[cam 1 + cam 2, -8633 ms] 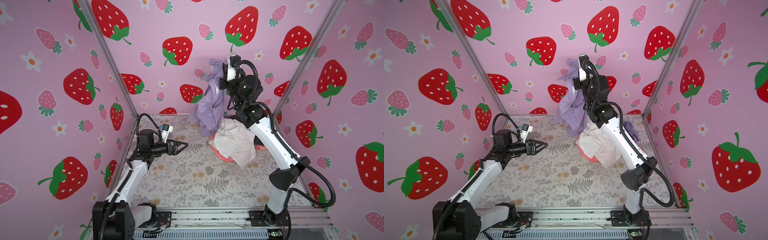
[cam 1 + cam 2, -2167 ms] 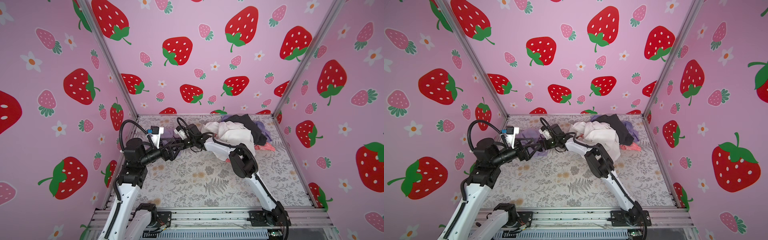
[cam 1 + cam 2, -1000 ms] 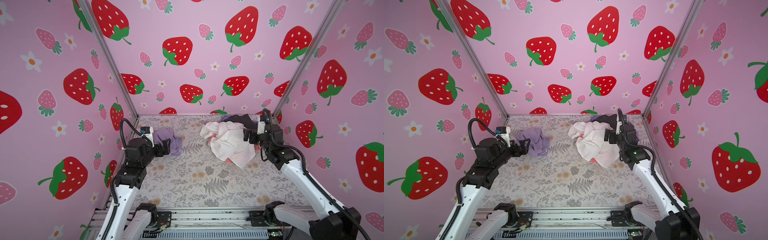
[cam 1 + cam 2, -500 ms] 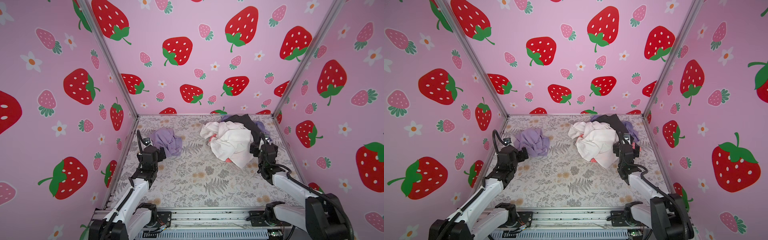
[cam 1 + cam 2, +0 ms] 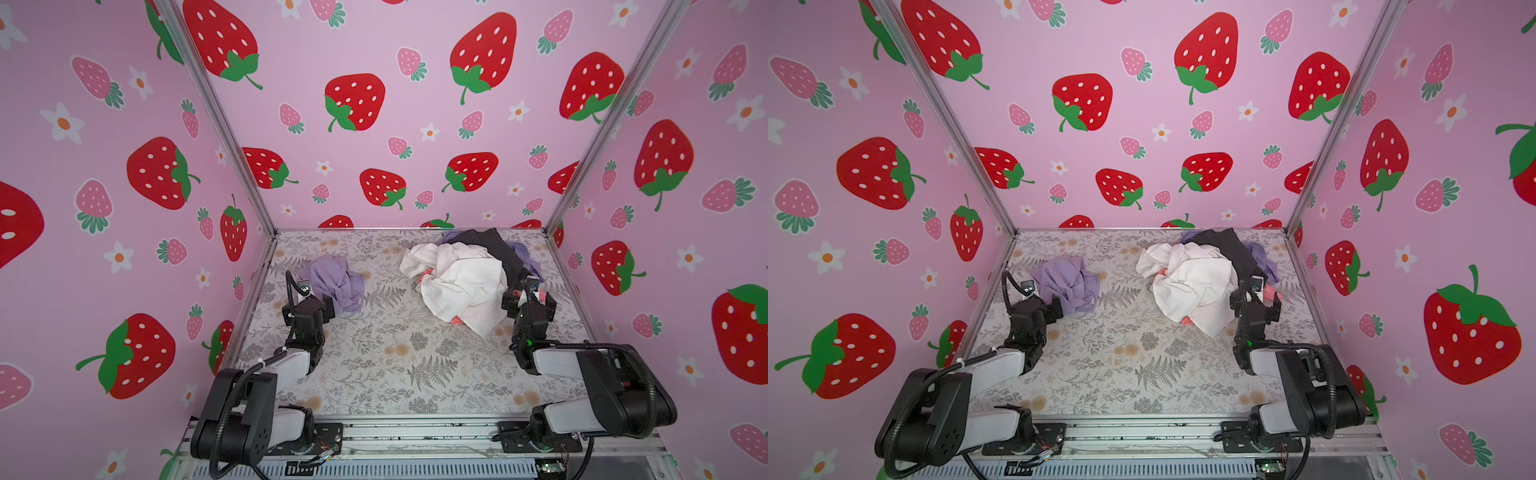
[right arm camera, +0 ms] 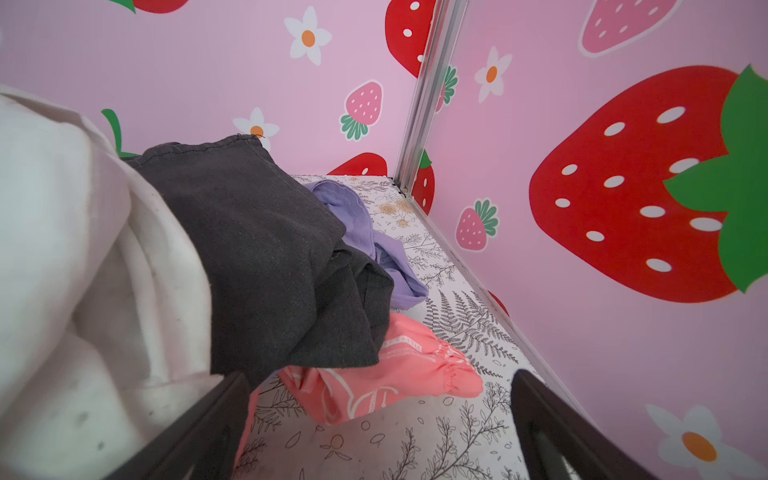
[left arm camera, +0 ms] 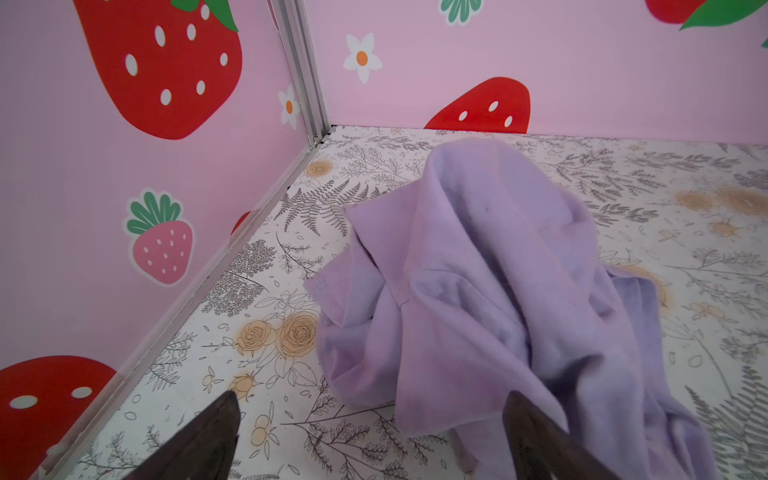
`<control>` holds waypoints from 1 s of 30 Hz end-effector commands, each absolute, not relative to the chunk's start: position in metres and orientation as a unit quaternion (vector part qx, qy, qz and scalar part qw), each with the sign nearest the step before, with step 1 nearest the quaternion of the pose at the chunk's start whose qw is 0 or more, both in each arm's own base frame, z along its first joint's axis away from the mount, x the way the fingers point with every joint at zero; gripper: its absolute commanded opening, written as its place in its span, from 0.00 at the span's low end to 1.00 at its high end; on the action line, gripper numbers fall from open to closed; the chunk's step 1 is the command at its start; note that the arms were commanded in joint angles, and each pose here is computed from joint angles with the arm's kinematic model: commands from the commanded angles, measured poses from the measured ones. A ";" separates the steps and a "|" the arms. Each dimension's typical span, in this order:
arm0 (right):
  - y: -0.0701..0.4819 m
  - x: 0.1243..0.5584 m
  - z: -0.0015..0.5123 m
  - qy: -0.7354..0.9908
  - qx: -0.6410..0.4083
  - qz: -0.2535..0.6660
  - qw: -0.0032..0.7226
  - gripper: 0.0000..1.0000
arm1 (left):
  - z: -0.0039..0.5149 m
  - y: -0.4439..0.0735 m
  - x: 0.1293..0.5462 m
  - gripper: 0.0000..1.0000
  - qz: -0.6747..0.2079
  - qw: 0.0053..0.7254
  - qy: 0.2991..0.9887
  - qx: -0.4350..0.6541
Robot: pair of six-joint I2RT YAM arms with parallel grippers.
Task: Pick out a specific cloth from the pile
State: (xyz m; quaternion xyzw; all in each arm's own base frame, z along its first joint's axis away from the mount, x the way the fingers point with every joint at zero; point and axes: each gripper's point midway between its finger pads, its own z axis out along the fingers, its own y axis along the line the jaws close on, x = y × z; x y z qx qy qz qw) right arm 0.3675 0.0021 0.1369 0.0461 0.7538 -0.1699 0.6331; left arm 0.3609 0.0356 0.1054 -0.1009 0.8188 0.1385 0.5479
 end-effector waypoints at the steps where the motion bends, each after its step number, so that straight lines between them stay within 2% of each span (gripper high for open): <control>1: -0.006 0.364 0.144 0.730 0.069 -0.177 0.656 1.00 | 0.119 0.033 0.372 0.99 0.124 0.595 0.787 -0.105; 13: 0.003 0.371 0.136 0.738 0.033 -0.142 0.659 0.99 | 0.097 0.017 0.386 0.99 0.086 0.591 0.800 -0.059; 19: 0.009 0.382 0.123 0.754 -0.001 -0.085 0.651 1.00 | 0.091 0.023 0.393 0.99 0.068 0.566 0.819 -0.066; 22: 0.010 0.383 0.121 0.757 -0.004 -0.081 0.648 1.00 | 0.086 0.025 0.400 0.99 0.056 0.545 0.833 -0.071; 30: 0.018 0.384 0.119 0.758 -0.032 -0.061 0.649 1.00 | 0.087 0.026 0.400 0.99 0.053 0.545 0.834 -0.070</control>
